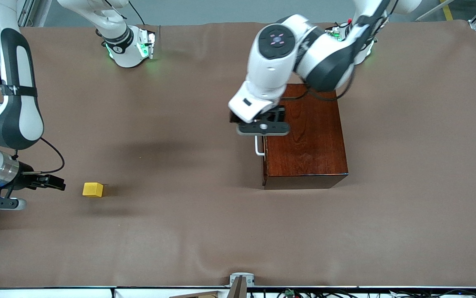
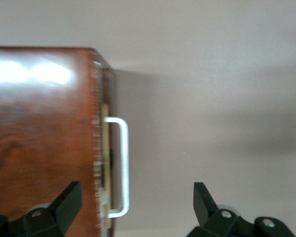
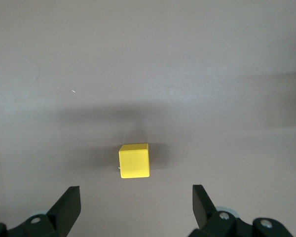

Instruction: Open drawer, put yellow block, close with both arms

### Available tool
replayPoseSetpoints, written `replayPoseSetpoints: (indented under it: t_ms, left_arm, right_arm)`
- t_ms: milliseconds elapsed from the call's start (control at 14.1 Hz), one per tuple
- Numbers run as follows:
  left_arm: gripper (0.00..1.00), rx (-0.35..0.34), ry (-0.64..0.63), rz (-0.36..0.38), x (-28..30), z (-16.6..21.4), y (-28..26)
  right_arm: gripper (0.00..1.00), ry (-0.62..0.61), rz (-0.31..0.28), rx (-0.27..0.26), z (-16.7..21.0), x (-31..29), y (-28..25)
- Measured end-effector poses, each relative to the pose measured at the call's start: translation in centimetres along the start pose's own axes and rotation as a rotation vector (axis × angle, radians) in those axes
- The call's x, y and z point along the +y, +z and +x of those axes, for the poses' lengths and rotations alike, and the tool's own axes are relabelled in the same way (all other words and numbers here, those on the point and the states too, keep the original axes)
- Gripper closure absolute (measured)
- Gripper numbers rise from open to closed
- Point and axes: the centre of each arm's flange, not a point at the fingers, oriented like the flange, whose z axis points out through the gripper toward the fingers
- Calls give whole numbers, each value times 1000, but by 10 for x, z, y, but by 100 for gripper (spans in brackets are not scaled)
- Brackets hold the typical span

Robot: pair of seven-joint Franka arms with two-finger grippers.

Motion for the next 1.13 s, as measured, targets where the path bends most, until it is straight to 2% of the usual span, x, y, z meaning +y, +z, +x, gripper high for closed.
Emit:
replayPoseSetpoints:
  t_ms: [212, 495, 636, 848, 990, 1131]
  left_arm:
    - [0, -27, 43, 42, 25, -10, 56]
    - [0, -5, 113, 162, 40, -22, 114]
    - [0, -5, 132, 198, 45, -29, 134]
    - [0, -20, 136, 223, 45, -32, 151]
    - [0, -32, 133, 240, 41, -31, 155]
    - [0, -43, 133, 261, 39, -32, 154]
  right_arm:
    - [0, -40, -18, 72, 13, -5, 22]
    - [0, -184, -43, 144, 24, -4, 30]
    - [0, -197, -48, 162, 27, -3, 24]
    - [0, -195, -65, 230, 33, 1, 16]
    - [0, -184, -70, 239, 34, 9, 18]
    - [0, -166, -67, 214, 30, 16, 31]
